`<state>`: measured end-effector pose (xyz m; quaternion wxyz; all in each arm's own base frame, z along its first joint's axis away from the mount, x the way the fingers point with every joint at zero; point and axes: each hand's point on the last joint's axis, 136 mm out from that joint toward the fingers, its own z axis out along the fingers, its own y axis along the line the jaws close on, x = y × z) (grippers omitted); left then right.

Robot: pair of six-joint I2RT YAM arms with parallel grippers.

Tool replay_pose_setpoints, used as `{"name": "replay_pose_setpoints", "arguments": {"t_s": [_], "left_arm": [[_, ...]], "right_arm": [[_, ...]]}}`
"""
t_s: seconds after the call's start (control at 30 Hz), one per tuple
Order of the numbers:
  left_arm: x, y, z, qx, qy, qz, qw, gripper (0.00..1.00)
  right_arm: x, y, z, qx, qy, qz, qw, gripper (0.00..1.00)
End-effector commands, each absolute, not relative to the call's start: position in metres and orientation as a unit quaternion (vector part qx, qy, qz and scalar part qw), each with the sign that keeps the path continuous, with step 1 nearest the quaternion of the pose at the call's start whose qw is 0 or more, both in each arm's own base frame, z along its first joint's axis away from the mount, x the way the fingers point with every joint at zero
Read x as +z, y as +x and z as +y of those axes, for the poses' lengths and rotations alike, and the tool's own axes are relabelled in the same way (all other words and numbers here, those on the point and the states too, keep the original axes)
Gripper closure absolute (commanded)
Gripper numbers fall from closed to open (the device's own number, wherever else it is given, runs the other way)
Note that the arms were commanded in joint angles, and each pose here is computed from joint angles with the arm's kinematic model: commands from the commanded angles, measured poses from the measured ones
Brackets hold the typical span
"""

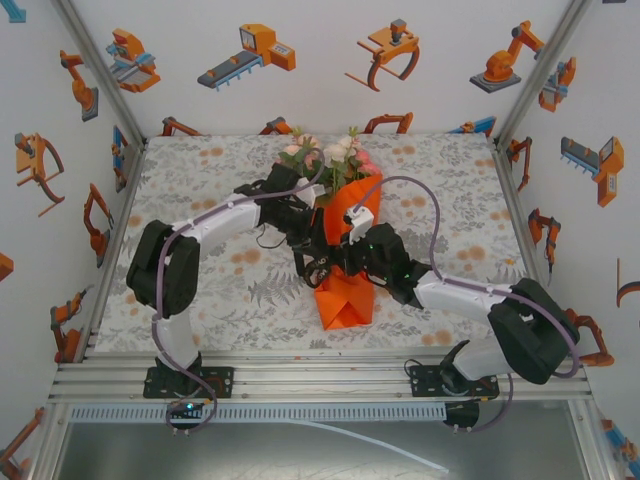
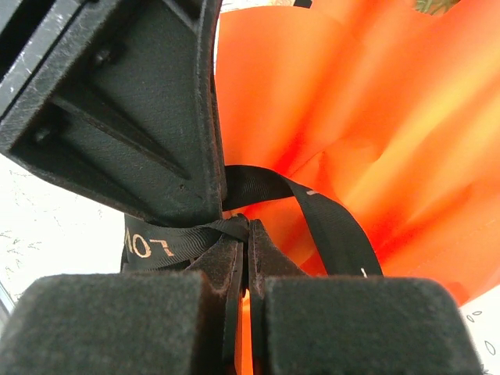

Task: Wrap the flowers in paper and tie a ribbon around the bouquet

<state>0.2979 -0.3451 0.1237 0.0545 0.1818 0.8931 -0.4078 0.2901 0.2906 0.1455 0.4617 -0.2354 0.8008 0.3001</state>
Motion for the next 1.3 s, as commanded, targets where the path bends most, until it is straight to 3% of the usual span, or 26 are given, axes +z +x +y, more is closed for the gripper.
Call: {"name": "replay_pose_setpoints", "arguments": {"t_s": [0.0,0.17,0.37,0.5,0.8,1.07,1.27], "left_arm": [[0.164,0.308,-0.362,-0.474,0.158,0.861,0.094,0.62],[0.176,0.306,-0.365,-0.498,0.146,0.85,0.093,0.64],[0.17,0.295,-0.361,-0.499,0.139,0.852,0.072,0.64],[0.158,0.292,-0.356,-0.484,0.138,0.862,0.068,0.63],[0.135,0.298,-0.36,-0.461,0.136,0.875,0.061,0.6],[0.114,0.299,-0.346,-0.413,0.141,0.898,0.061,0.72],[0.125,0.294,-0.358,-0.446,0.152,0.88,0.058,0.75]], "right_arm": [[0.16,0.29,0.291,0.311,-0.239,0.785,0.479,1.0],[0.16,0.289,0.291,0.312,-0.239,0.785,0.478,1.0],[0.155,0.292,0.293,0.312,-0.235,0.791,0.471,0.79],[0.158,0.295,0.292,0.314,-0.222,0.789,0.479,0.75],[0.174,0.289,0.299,0.364,-0.213,0.76,0.494,0.83],[0.182,0.28,0.3,0.395,-0.204,0.752,0.488,0.82],[0.176,0.279,0.295,0.389,-0.197,0.758,0.485,0.83]]}}
